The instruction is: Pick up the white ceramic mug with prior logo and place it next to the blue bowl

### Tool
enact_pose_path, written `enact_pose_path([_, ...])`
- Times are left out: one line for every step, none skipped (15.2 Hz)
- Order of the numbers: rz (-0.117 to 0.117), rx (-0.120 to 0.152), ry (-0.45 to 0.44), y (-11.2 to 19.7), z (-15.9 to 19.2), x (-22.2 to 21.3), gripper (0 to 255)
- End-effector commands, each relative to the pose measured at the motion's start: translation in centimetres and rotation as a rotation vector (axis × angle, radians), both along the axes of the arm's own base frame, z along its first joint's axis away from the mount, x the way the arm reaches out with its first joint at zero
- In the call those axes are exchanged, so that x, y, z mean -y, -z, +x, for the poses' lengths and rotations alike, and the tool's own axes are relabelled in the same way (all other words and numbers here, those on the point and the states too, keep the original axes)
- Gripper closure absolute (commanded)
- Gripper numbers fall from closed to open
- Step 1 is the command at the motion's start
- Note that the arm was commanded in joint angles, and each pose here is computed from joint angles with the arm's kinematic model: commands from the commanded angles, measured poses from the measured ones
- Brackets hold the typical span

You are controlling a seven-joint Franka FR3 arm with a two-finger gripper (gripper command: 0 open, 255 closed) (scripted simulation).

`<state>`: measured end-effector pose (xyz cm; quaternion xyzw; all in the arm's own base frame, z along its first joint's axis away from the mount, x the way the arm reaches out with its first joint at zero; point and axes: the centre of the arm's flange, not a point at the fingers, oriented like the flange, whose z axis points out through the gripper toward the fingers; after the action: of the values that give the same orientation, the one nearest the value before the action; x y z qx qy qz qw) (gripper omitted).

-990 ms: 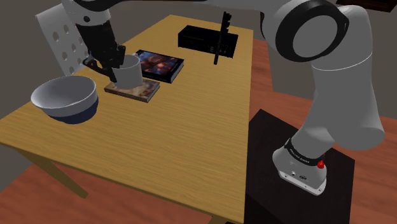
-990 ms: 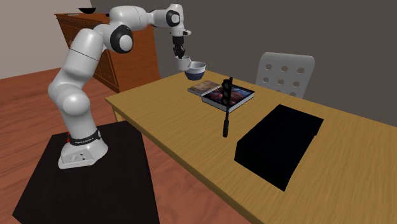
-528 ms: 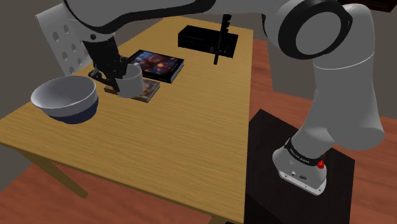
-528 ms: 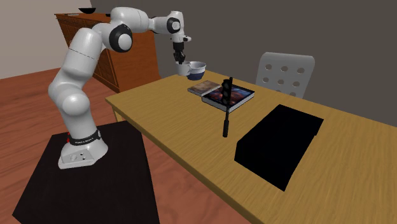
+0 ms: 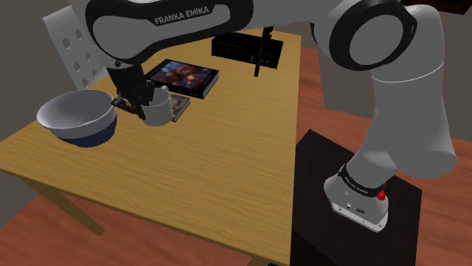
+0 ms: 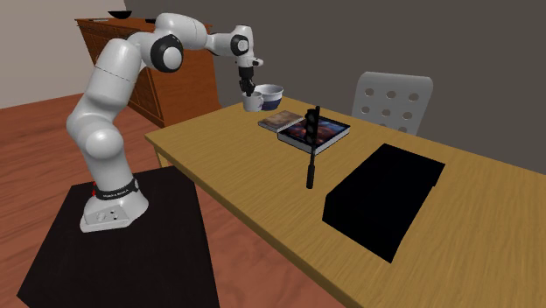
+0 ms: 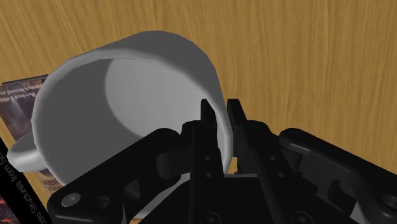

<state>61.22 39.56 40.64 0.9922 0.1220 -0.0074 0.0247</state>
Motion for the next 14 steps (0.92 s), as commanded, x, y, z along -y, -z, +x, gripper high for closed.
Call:
enact_pose_path([0.000,0.000,0.000,1.0,0.0,0.0,255])
enact_pose_path([0.000,0.000,0.000,1.5,0.0,0.0,255])
enact_pose_path([0.000,0.000,0.000,2.1,0.0,0.0,255])
enact_pose_path([0.000,0.000,0.000,2.6,0.0,0.0,255])
enact_pose_path([0.000,0.000,0.000,3.1,0.0,0.0,255])
enact_pose_path([0.000,0.000,0.000,3.6,0.0,0.0,255])
enact_pose_path([0.000,0.000,0.000,4.2,0.0,0.0,255])
enact_pose_path([0.000,0.000,0.000,4.7,0.0,0.0,255])
enact_pose_path([0.000,0.000,0.000,5.2,0.0,0.0,255])
enact_pose_path([0.000,0.000,0.000,5.7,0.0,0.0,255])
enact_pose_path([0.000,0.000,0.000,5.8,0.0,0.0,255])
enact_pose_path([0.000,0.000,0.000,5.8,0.0,0.0,255])
enact_pose_path([0.000,0.000,0.000,5.8,0.0,0.0,255])
enact_pose_path([0.000,0.000,0.000,5.8,0.0,0.0,255])
